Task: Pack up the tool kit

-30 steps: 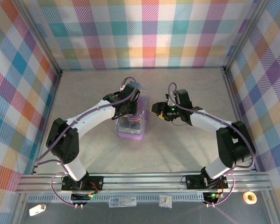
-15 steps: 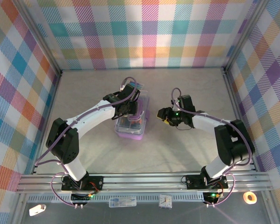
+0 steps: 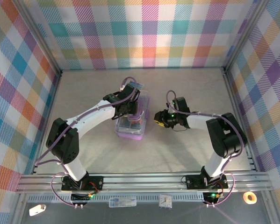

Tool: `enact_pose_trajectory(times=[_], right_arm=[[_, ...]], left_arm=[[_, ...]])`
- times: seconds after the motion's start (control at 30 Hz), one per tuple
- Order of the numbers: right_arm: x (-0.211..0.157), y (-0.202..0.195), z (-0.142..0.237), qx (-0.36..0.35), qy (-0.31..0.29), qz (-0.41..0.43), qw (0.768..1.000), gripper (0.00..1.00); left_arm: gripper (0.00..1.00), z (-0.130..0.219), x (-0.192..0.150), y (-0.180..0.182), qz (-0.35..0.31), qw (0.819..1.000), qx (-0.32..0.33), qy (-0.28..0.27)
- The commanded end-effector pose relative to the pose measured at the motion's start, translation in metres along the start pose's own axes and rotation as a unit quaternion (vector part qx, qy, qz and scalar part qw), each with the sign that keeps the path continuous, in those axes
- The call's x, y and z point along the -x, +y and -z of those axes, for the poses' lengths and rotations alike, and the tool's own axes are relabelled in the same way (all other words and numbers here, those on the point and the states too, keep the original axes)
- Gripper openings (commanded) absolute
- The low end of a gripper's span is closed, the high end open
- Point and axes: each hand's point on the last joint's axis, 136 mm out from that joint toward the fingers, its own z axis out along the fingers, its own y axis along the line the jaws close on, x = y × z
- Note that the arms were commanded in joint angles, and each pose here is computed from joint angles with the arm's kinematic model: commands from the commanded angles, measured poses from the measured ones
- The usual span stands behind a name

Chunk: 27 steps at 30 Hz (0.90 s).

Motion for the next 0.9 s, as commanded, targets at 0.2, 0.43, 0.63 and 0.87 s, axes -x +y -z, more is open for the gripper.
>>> enact_pose_trajectory(times=[0.2, 0.43, 0.63, 0.87], right_arm=[[0.009, 0.014, -0.012, 0.016, 0.006, 0.009, 1.000, 0.37], [0.013, 0.017, -0.016, 0.016, 0.010, 0.008, 1.000, 0.38], [0.013, 0.016, -0.024, 0.022, 0.015, 0.003, 1.000, 0.38], [0.012, 0.027, -0.032, 0.033, 0.021, 0.007, 0.999, 0.38]], left_arm=[[0.54, -0.040, -0.107, 0.001, -0.014, 0.982, 0.002, 0.189], [0.54, -0.040, -0.105, -0.001, -0.015, 0.982, -0.002, 0.189], [0.54, -0.043, -0.107, -0.007, -0.010, 0.981, -0.016, 0.193], [0.54, -0.050, -0.120, -0.023, -0.010, 0.980, -0.022, 0.198]])
